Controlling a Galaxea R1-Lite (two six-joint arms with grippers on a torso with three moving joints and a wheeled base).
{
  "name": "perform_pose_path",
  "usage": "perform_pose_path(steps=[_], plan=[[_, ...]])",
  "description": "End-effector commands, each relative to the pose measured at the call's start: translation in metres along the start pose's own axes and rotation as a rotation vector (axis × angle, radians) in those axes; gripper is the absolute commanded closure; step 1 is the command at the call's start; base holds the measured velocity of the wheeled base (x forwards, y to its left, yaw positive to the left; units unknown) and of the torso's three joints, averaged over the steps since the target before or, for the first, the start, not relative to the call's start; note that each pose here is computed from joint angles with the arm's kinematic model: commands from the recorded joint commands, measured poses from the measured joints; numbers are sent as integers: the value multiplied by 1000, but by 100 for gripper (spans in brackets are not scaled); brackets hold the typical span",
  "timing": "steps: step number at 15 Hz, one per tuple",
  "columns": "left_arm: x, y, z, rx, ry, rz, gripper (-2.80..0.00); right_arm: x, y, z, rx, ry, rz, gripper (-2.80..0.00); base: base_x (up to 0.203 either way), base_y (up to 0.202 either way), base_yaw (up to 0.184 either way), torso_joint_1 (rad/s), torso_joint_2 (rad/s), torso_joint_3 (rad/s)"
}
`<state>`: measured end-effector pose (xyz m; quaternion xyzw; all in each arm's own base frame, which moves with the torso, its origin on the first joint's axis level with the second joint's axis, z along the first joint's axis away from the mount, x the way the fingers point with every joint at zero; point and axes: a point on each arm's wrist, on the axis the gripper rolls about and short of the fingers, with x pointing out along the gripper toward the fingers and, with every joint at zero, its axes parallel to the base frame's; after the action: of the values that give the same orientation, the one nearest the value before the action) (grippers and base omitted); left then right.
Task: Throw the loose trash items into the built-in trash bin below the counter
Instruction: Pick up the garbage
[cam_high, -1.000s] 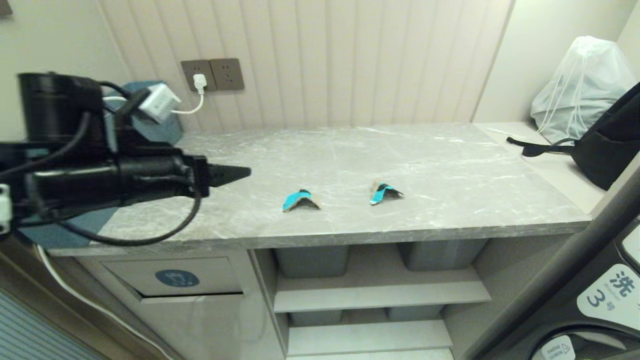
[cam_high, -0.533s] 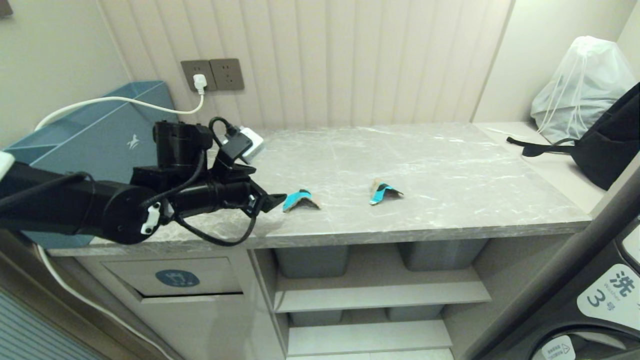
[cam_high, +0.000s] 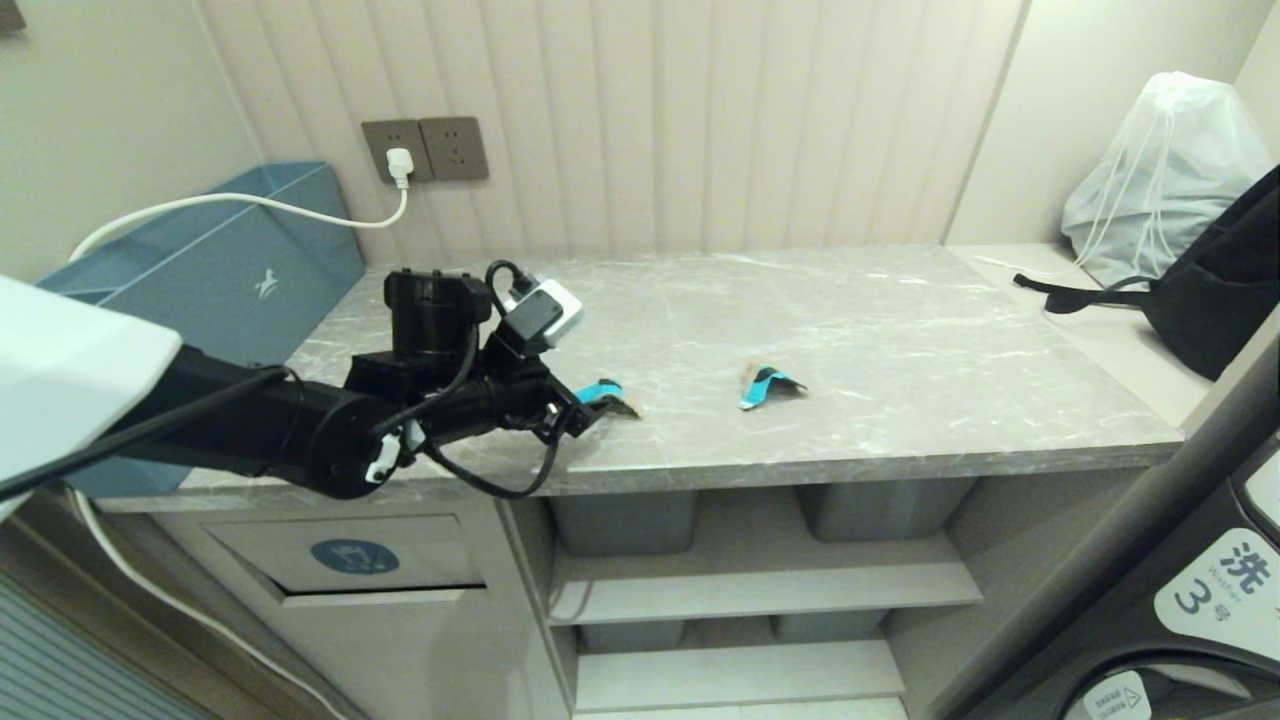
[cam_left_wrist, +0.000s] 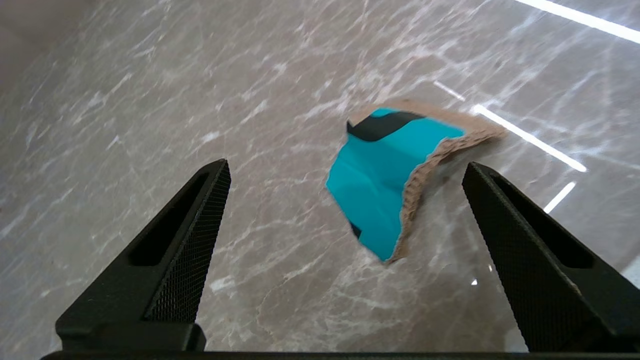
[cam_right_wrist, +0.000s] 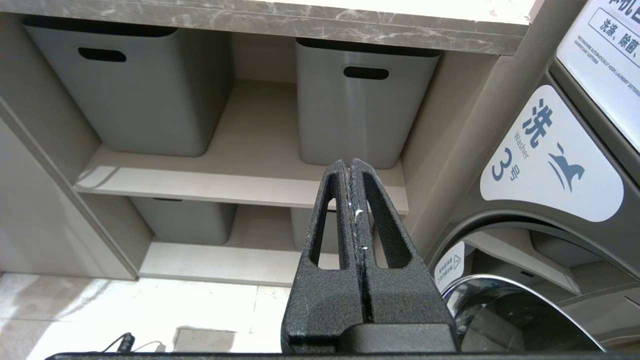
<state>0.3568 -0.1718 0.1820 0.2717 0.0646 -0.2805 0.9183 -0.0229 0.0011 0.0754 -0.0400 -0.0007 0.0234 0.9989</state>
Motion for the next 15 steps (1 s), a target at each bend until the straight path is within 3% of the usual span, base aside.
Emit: perform_pose_path(steps=[1,7,15], plan=[[4,-1,-4,3,15,6,-280,0,0,0,-1,-2,1,0,0,0,0,0,0,0],[27,1,-8,12,-22,44,-280,0,0,0,-1,-1,2,0,0,0,0,0,0,0],[39,-3,-13,13,-3,56,-280,0,0,0,0,-2,1,0,0,0,0,0,0,0]])
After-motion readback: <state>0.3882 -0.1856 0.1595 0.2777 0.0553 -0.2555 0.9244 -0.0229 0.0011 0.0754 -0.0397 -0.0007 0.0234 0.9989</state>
